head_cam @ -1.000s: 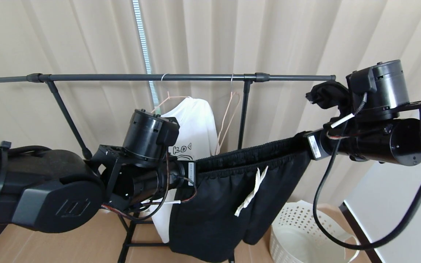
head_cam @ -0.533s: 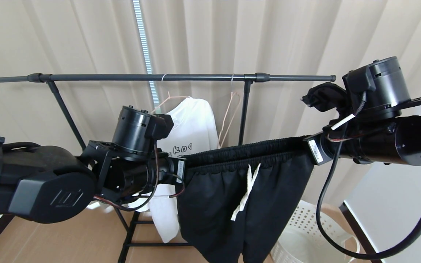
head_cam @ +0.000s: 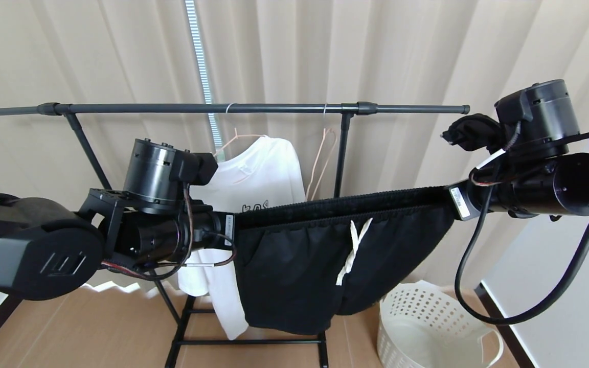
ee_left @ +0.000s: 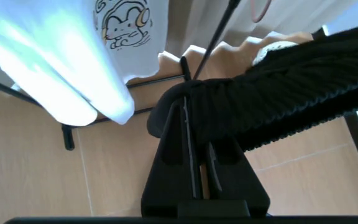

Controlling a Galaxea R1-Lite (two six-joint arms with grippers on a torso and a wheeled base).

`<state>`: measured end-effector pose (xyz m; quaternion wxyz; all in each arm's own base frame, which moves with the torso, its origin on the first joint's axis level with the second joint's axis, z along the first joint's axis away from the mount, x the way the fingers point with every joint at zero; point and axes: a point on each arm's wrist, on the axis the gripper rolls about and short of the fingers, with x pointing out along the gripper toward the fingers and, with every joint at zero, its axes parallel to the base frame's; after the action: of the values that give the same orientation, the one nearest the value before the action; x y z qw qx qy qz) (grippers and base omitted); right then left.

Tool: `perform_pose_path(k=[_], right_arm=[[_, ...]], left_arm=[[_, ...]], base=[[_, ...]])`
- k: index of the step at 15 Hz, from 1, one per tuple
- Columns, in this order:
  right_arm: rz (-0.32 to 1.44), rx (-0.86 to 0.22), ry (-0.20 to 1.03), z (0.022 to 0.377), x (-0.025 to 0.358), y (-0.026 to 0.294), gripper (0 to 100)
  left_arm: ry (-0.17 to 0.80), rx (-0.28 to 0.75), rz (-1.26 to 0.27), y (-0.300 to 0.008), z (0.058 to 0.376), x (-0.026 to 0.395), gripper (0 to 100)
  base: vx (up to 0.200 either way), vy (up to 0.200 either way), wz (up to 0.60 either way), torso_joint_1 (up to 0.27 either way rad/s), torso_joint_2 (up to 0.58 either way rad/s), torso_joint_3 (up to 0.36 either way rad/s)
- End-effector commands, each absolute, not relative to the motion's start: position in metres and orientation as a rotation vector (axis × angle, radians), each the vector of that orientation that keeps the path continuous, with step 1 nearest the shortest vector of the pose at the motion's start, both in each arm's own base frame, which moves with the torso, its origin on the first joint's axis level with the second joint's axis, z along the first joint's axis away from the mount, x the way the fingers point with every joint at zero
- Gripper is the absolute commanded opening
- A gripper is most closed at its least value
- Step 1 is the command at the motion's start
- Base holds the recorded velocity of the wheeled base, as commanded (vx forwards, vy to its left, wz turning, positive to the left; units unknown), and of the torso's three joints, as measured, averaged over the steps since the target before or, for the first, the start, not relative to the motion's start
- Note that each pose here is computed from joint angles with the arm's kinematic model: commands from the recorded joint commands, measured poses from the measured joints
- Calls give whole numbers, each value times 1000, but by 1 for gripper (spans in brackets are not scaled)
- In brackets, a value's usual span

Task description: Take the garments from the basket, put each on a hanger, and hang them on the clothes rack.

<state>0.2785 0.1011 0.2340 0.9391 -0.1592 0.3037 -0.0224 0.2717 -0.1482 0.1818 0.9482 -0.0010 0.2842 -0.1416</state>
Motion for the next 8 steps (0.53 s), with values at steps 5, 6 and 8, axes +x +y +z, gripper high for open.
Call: perform_pose_path(k=[5, 6, 8], right_arm=[[245, -569, 728, 234, 186, 128, 0], [307, -603, 731, 235, 172, 136, 0], [413, -645, 718, 233, 152, 153, 0]], left_arm=[[440, -93, -355, -158, 221, 315, 0], [420, -102, -358, -160, 226, 323, 0], [394, -123, -375, -165, 232, 335, 0]], base=[[0, 0, 0, 0, 0, 0], [0, 0, 0, 0, 0, 0], [0, 0, 0, 0, 0, 0]])
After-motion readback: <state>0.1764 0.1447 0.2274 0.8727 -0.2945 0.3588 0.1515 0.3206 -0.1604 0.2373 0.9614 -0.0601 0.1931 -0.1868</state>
